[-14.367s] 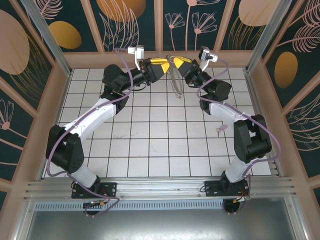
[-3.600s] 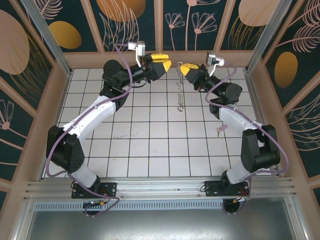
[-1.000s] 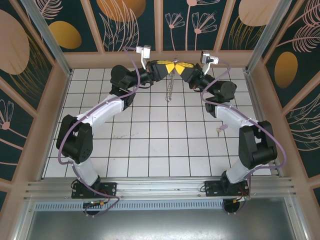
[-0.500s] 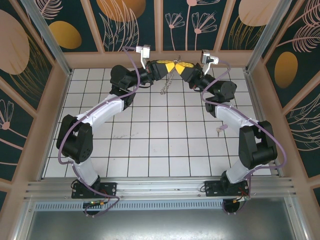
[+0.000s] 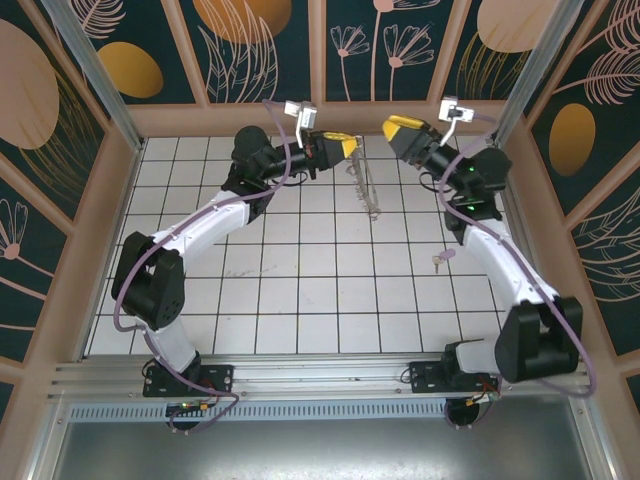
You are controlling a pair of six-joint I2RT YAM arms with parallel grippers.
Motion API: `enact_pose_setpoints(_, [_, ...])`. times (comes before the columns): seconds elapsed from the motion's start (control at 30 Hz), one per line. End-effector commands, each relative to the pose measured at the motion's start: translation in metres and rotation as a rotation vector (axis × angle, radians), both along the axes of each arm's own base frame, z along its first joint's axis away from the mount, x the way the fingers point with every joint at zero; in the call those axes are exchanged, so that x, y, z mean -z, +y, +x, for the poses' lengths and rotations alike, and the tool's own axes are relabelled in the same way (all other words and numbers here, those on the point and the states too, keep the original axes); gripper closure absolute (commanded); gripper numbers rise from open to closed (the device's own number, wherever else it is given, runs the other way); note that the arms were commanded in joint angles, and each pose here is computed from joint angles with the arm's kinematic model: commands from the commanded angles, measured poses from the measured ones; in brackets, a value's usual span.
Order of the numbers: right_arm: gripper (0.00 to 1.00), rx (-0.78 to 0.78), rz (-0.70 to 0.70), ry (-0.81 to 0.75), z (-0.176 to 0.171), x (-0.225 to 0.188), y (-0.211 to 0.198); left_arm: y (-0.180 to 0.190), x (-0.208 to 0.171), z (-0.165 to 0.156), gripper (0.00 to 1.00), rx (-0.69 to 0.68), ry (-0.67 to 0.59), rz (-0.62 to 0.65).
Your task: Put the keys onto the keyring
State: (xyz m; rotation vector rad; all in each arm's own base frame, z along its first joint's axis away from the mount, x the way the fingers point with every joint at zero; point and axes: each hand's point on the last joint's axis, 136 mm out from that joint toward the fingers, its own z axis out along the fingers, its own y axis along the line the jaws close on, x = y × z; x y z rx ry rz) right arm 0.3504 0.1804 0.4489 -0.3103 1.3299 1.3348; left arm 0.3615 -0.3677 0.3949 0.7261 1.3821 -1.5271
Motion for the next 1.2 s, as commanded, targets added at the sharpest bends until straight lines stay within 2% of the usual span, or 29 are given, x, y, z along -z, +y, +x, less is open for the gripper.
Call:
enact_pose_setpoints(0.0, [0.46, 0.140, -0.069, 0.148, 0.012, 0.030, -0.026, 0.009, -0.017, -0.012, 1.00, -0.045, -0.122, 0.028])
enact_pose_setpoints(0.23, [0.46, 0.343, -0.158, 0.485, 0.039, 0.109, -0.083, 0.012, -0.008, -0.010, 1.00, -0.094, -0.176, 0.098])
enact_pose_setpoints(0.5, [0.46, 0.554, -0.354, 0.804, 0.048, 0.217, -0.131, 0.018, 0.005, -0.010, 1.00, -0.143, -0.204, 0.150])
enact_pose_setpoints(0.6, [0.47, 0.627, -0.431, 0.925, 0.041, 0.259, -0.148, 0.021, 0.010, -0.012, 1.00, -0.158, -0.209, 0.158])
enact_pose_setpoints(0.8, [0.49, 0.691, -0.491, 1.106, 0.019, 0.318, -0.173, 0.025, 0.019, -0.012, 1.00, -0.176, -0.191, 0.155])
enact_pose_setpoints(1.07, [0.54, 0.745, -0.514, 1.268, -0.016, 0.368, -0.185, 0.025, 0.019, -0.015, 1.00, -0.161, -0.166, 0.109])
enact_pose_setpoints(1.17, [0.58, 0.765, -0.521, 1.308, -0.026, 0.381, -0.187, 0.024, 0.019, -0.018, 1.00, -0.142, -0.165, 0.098])
